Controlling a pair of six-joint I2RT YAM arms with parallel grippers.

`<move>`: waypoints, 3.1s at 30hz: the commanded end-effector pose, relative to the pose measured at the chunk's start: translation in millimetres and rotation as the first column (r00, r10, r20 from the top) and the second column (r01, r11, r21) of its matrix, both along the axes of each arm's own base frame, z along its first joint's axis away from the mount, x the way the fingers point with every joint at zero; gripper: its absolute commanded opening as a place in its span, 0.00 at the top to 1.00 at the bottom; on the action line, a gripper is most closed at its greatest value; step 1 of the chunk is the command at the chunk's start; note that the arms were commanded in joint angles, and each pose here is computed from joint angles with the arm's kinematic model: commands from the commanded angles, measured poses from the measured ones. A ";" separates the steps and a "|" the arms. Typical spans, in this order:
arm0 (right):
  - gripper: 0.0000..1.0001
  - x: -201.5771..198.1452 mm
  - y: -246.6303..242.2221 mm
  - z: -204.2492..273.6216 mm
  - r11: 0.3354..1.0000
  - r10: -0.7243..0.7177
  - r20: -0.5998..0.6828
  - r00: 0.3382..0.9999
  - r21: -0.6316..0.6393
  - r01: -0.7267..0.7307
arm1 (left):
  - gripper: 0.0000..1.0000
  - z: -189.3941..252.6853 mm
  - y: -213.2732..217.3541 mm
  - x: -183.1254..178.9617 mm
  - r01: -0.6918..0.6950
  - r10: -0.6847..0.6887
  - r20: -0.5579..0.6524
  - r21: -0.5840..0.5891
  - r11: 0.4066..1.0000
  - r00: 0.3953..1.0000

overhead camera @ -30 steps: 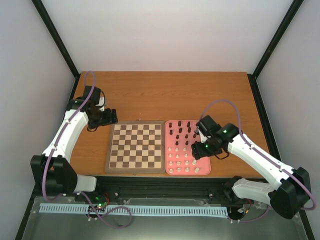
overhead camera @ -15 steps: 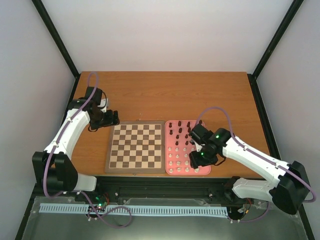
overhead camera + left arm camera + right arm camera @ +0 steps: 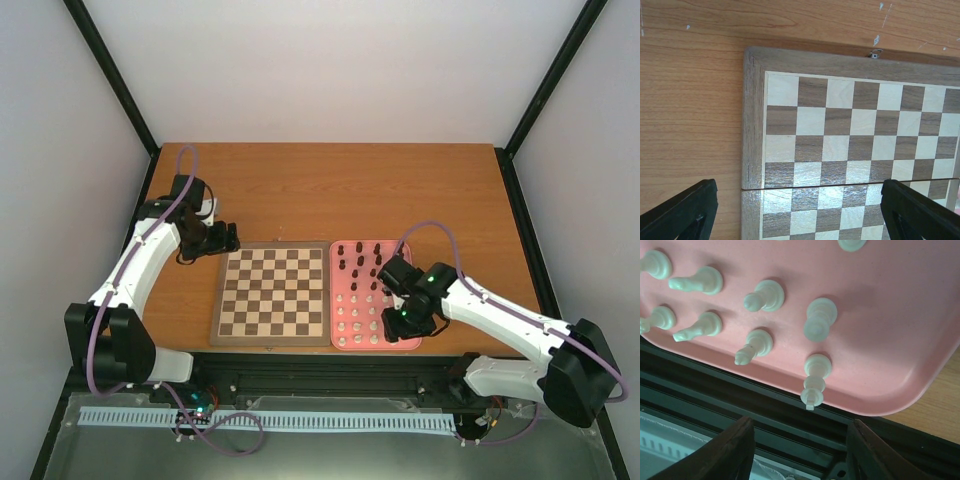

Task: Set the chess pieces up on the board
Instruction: Pick up the chess piece from the storage box.

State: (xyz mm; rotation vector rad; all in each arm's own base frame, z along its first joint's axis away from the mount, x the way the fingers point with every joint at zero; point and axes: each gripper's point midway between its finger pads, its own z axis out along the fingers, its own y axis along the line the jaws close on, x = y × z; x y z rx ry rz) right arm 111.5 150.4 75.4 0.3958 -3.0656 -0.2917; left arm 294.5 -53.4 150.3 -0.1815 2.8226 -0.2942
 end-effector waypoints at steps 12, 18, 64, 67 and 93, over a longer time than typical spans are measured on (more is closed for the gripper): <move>0.55 2.8 0.9 -19.2 1.000 -0.020 -0.032 0.999 -0.009 0.020 | 0.00 4.4 -3.1 2.0 0.029 -0.029 0.037 -0.001 1.000 0.999; 0.55 -0.2 -2.6 -25.3 0.999 -0.019 -0.049 0.999 -0.030 0.017 | 0.00 0.7 -1.4 0.2 0.027 -0.028 0.028 0.008 1.000 0.999; 0.56 14.0 6.5 -33.1 0.999 0.034 -0.046 0.998 -0.036 -0.036 | 0.00 -12.1 -0.3 7.3 0.026 -0.026 -0.009 0.021 0.999 1.000; 0.61 11.6 5.6 -34.3 0.998 0.038 -0.058 0.998 -0.039 -0.041 | 0.00 -13.9 0.0 6.5 0.026 -0.026 -0.014 0.022 0.999 1.000; 0.77 8.1 -4.0 -37.9 0.996 0.021 -0.066 0.998 -0.083 -0.027 | 0.00 -16.6 -0.5 8.8 0.027 -0.026 -0.022 0.023 0.999 0.999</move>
